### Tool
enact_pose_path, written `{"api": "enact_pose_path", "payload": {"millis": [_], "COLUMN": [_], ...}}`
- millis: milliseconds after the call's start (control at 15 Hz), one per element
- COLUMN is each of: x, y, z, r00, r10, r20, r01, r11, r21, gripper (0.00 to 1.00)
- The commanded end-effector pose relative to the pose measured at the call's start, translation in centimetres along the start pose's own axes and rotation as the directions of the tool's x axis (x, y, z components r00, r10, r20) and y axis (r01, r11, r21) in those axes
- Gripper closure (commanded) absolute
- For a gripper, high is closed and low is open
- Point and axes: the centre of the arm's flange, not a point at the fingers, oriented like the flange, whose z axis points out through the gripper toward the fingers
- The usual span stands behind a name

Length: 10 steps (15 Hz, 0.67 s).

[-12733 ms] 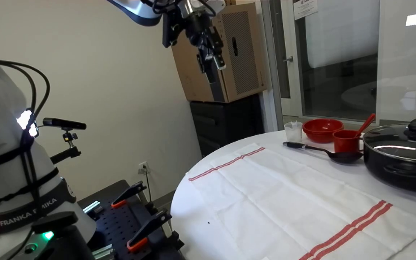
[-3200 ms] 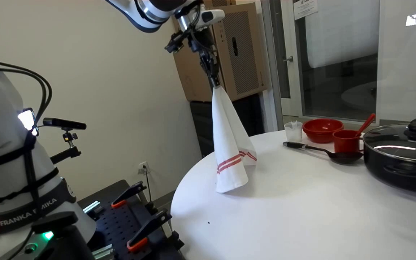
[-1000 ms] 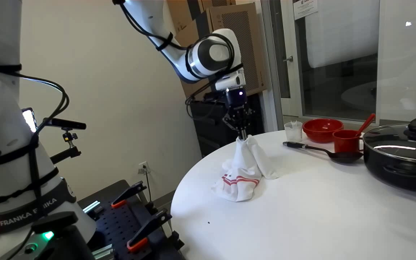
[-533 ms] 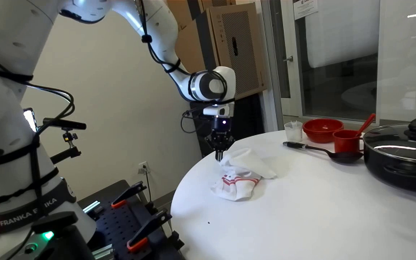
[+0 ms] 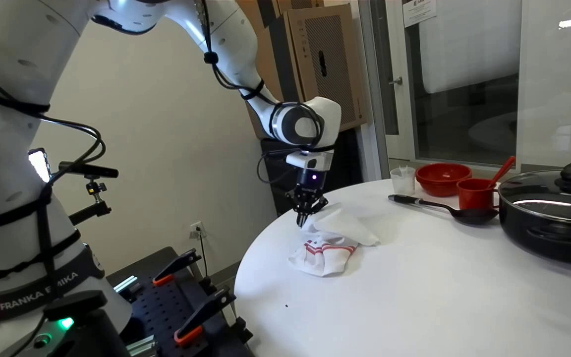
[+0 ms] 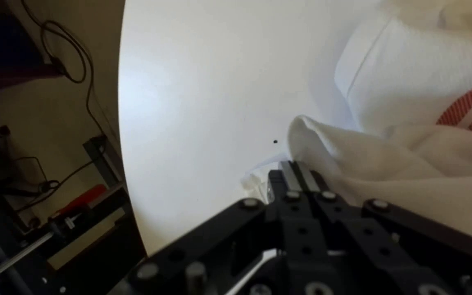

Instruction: Scrunch up the towel on the table

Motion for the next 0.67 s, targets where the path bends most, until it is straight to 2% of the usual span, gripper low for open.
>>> {"api": "enact_pose_path", "payload": {"millis": [0, 267, 333, 400, 467, 600], "x": [4.4, 7.9, 8.0, 7.8, 9.3, 9.0], "y": [-3.8, -6.8, -6.8, -6.5, -5.8, -6.0], "z": [1.4, 4.1, 4.4, 4.4, 4.4, 4.7], "r00": [0.991, 0.985, 0.984, 0.985, 0.986, 0.986], "r10": [0.025, 0.093, 0.13, 0.154, 0.12, 0.138], "r20": [0.128, 0.149, 0.119, 0.072, 0.117, 0.096], "r01": [-0.009, -0.061, -0.104, -0.141, -0.098, -0.119], "r11": [0.993, 0.976, 0.974, 0.976, 0.979, 0.977], "r21": [-0.12, -0.207, -0.202, -0.164, -0.18, -0.175], "gripper": [1.0, 1.0, 1.0, 1.0, 0.99, 0.99]}}
